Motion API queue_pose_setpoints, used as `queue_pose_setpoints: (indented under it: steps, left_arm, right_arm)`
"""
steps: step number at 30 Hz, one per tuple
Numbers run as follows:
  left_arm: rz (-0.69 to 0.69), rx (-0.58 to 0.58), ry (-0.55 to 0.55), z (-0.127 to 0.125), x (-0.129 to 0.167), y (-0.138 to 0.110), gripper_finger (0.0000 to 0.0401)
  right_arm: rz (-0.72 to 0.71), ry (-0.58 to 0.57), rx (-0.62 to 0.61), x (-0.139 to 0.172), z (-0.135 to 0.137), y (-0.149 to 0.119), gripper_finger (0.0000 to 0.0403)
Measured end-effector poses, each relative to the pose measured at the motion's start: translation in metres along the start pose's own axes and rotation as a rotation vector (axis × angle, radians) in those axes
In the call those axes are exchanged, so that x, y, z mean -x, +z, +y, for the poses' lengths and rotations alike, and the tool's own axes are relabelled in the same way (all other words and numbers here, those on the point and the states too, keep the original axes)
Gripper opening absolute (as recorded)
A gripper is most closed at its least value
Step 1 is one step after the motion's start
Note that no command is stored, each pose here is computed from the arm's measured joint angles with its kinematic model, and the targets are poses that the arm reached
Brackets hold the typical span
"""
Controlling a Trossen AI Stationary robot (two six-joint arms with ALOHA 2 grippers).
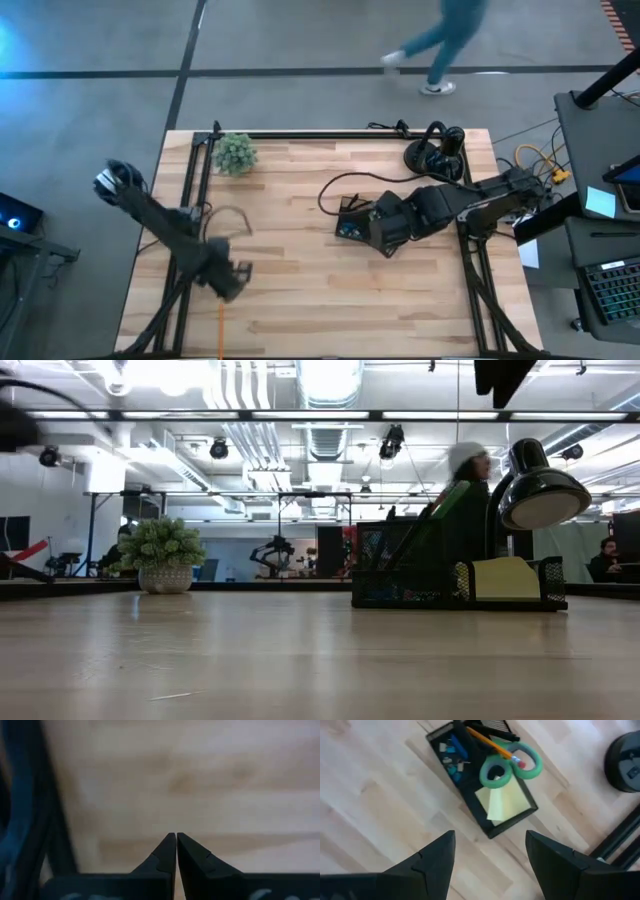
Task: Pick and place office supplies into organizer
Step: Put the orange pencil into black mesh organizer
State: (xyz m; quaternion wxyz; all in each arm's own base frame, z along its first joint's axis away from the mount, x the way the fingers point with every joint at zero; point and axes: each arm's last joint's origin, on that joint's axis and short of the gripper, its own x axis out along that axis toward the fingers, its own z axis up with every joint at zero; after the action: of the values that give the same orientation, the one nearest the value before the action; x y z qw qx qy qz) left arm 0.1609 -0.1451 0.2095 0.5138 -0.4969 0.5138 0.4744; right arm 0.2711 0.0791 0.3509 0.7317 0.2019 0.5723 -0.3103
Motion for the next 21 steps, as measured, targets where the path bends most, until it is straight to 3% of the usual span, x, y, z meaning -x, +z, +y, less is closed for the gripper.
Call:
queue_pose_setpoints:
  steps: [6,13,16,21]
  left_arm:
    - [0.103,0.039,0.144,0.002,-0.017,-0.038,0.0000]
    - [0.078,0.080,0.163,-0.008,-0.040,-0.049,0.0000]
    - [0.129,0.077,0.121,-0.013,-0.045,-0.054,0.0000]
    - [0.153,-0.038,0.090,-0.016,-0.038,-0.057,0.0000]
  right_arm:
    - [-0.002,-0.017,0.010,-0.002,-0.007,-0.005,0.0233]
    - [-0.026,-0.029,0.002,-0.002,-0.009,-0.005,0.0233]
    - [-0.024,-0.029,0.003,-0.002,-0.009,-0.005,0.0233]
    - [-0.020,-0.025,0.014,-0.002,-0.009,-0.005,0.0233]
